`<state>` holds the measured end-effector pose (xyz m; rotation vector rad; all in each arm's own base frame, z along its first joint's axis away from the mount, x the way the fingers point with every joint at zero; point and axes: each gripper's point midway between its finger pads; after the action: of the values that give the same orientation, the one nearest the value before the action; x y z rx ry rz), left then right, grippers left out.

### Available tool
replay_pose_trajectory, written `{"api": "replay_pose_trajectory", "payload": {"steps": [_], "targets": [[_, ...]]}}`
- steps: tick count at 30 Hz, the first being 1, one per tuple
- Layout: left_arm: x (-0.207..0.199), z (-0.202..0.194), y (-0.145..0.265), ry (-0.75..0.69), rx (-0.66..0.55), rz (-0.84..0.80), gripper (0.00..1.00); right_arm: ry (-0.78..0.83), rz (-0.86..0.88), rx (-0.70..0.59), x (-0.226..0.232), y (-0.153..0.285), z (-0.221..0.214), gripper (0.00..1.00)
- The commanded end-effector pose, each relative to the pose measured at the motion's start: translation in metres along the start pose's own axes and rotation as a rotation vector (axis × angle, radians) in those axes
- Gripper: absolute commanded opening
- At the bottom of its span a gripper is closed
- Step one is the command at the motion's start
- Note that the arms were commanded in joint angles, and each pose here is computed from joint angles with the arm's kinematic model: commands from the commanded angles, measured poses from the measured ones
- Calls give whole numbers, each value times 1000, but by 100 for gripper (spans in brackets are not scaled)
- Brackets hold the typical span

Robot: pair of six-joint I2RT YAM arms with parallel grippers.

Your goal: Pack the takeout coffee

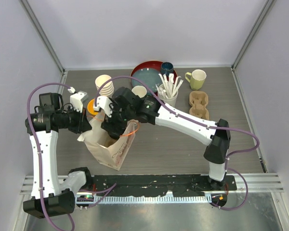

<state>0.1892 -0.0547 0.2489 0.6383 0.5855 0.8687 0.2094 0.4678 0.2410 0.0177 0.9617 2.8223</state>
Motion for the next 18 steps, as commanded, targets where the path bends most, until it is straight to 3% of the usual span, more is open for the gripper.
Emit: {"api": "replay_pose_trajectory", "payload": {"steps": [1, 18], "targets": [[-9, -12, 8, 11, 46, -12, 0, 16, -33, -208, 0, 40, 61, 89], [-11, -13, 8, 11, 48, -16, 0, -22, -7, -495, 12, 79, 114, 93]]}}
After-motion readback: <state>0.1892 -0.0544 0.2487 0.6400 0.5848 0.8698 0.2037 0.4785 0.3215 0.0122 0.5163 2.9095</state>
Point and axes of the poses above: each gripper's point midway between its finger pads, its own y axis back along the fingers, its own x axis along the line the jaws close on, z = x × y, and after that the axes turned 3 degrees about -y, right-handed
